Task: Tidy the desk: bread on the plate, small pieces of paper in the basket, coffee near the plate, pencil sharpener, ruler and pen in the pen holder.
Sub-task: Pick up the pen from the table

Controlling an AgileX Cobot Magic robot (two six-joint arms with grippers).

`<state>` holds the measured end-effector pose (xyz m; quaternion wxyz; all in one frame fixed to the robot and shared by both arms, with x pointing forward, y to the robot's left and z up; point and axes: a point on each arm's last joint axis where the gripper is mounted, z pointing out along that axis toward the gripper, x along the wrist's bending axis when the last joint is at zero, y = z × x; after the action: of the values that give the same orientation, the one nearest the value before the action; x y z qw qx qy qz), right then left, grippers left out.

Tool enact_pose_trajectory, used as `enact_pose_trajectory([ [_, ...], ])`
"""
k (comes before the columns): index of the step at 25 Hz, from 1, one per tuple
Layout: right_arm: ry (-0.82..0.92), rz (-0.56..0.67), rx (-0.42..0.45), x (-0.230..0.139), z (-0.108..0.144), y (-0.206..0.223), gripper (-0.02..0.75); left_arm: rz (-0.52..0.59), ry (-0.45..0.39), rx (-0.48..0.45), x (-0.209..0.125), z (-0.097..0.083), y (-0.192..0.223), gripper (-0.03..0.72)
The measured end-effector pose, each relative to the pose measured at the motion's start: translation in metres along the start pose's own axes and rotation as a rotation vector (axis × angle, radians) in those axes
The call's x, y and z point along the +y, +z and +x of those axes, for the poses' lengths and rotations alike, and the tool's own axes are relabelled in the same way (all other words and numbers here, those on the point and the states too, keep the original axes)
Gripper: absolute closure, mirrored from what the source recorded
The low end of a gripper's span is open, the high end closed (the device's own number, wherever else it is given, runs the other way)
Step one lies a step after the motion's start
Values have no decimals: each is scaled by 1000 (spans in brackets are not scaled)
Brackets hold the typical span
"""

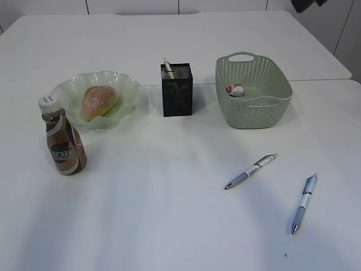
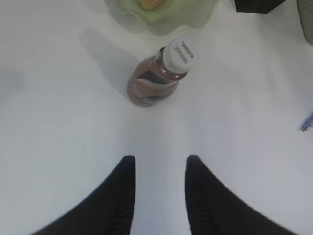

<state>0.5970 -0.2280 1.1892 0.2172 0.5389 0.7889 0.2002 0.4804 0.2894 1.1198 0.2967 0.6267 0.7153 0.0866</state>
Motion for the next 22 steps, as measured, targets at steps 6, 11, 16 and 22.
enact_pose_trajectory([
  [6,6,50,-23,-25,1,-9,419,2,6,-46,0,-4,0,448],
  [11,13,37,-33,-30,1,-19,419,32,6,-59,-3,-5,0,448],
  [16,40,16,-39,-34,1,-31,420,37,32,-128,-4,-12,-1,448],
  [22,71,-11,-58,-47,2,-52,420,23,71,-205,-3,-19,-2,448],
])
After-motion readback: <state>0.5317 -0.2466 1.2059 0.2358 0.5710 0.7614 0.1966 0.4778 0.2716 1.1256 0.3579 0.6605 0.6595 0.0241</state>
